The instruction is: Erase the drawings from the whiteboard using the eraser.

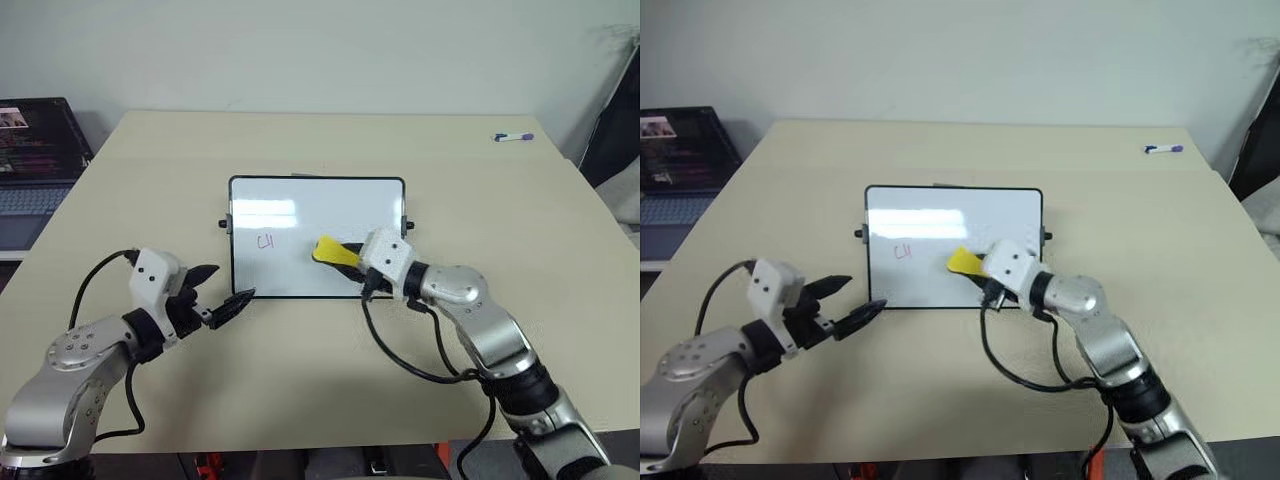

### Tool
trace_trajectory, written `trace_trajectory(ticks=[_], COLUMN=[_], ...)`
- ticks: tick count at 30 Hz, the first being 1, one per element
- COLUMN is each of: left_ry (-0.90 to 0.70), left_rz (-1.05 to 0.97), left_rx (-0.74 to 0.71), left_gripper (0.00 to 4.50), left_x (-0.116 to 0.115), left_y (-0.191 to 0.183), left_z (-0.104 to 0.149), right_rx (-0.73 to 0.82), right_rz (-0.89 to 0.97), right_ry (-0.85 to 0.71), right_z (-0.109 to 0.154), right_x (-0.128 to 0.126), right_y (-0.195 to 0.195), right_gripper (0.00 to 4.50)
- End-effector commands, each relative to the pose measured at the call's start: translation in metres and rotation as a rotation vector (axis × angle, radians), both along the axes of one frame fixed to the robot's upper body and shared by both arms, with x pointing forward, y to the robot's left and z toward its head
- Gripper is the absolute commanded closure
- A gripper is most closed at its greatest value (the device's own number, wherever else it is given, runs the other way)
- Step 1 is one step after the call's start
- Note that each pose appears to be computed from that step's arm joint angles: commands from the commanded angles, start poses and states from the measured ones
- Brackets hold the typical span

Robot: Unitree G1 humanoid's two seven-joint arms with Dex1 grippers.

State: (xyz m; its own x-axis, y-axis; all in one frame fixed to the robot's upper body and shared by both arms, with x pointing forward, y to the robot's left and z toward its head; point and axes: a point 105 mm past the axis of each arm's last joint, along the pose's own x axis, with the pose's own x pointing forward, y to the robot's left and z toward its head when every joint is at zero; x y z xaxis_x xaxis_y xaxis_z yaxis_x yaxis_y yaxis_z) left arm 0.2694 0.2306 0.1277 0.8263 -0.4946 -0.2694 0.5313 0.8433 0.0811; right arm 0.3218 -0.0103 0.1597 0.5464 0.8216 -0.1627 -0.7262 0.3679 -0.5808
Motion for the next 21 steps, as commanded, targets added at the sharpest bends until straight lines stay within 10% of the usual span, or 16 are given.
trace_trajectory(ticks=[1,21], left_ry=[-0.055,-0.037], left_rz=[0.010,-0.043], left_rx=[-0.004,0.041], left_gripper=[0.00,0.00], left_x=[0.002,0.002], left_y=[0.000,-0.006], left_z=[0.010,-0.008], right_rx=[-0.021,-0.463], right_rz=[0.073,0.199], right_ry=[-0.127,-0.232], right_z=[0.020,-0.016], right_x=[0.000,0.044], right_y=[0.022,0.070], right_gripper=[3.39,3.40])
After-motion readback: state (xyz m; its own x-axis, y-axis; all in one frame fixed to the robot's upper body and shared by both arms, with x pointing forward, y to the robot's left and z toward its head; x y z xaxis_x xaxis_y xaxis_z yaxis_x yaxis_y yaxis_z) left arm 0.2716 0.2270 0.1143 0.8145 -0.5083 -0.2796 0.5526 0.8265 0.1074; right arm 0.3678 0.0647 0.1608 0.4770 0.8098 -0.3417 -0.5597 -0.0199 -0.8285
